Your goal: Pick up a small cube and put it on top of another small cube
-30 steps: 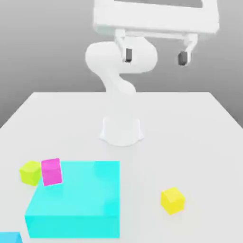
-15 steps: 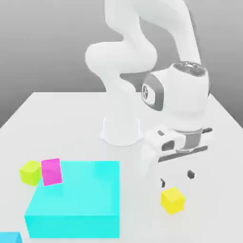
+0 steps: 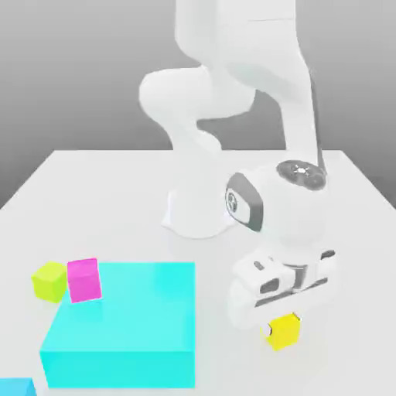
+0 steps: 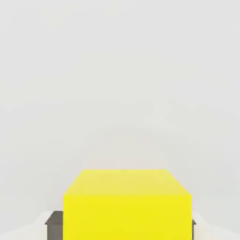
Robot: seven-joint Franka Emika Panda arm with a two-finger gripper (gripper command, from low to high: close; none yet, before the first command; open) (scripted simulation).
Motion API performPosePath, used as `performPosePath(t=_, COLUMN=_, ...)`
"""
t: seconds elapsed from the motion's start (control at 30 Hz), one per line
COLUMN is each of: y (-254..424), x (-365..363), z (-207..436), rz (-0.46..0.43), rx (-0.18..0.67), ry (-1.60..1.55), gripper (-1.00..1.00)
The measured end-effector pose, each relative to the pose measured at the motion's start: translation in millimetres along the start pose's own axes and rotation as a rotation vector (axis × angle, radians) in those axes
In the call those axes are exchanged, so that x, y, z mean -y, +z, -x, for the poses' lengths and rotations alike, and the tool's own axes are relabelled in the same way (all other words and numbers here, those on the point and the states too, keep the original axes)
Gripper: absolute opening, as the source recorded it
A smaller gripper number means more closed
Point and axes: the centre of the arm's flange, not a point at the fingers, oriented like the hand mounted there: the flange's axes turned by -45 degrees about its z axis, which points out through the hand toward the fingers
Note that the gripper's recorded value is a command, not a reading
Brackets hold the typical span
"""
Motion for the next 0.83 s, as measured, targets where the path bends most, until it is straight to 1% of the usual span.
performPosePath(t=0.1, y=-29.6, x=-1.2, z=1.5, rz=0.003, rx=0.002, ry=0.002, gripper=-1.0)
performPosePath(t=0.13, y=-38.9, x=-15.7, z=2.3, rz=0.01, rx=0.004, ry=0.055, gripper=-1.0)
performPosePath(t=0.3, y=-87.4, x=-153.5, z=36.6, rz=0.042, rx=0.011, ry=0.574, gripper=-1.0)
performPosePath(t=0.43, y=-127.7, x=-224.5, z=81.4, rz=0.039, rx=0.009, ry=0.93, gripper=-1.0)
performPosePath(t=0.53, y=-155.3, x=-269.6, z=127.5, rz=0.019, rx=0.003, ry=1.192, gripper=-1.0)
performPosePath(t=0.6, y=-154.6, x=-289.6, z=151.7, rz=0.006, rx=0.0, ry=1.319, gripper=-1.0)
performPosePath(t=0.7, y=-121.7, x=-295.1, z=159.1, rz=0.002, rx=-0.001, ry=1.356, gripper=-1.0)
performPosePath(t=0.73, y=-112.2, x=-295.1, z=160.1, rz=0.003, rx=-0.001, ry=1.359, gripper=1.0)
performPosePath(t=0.83, y=-112.2, x=-295.1, z=160.1, rz=0.003, rx=-0.001, ry=1.359, gripper=1.0)
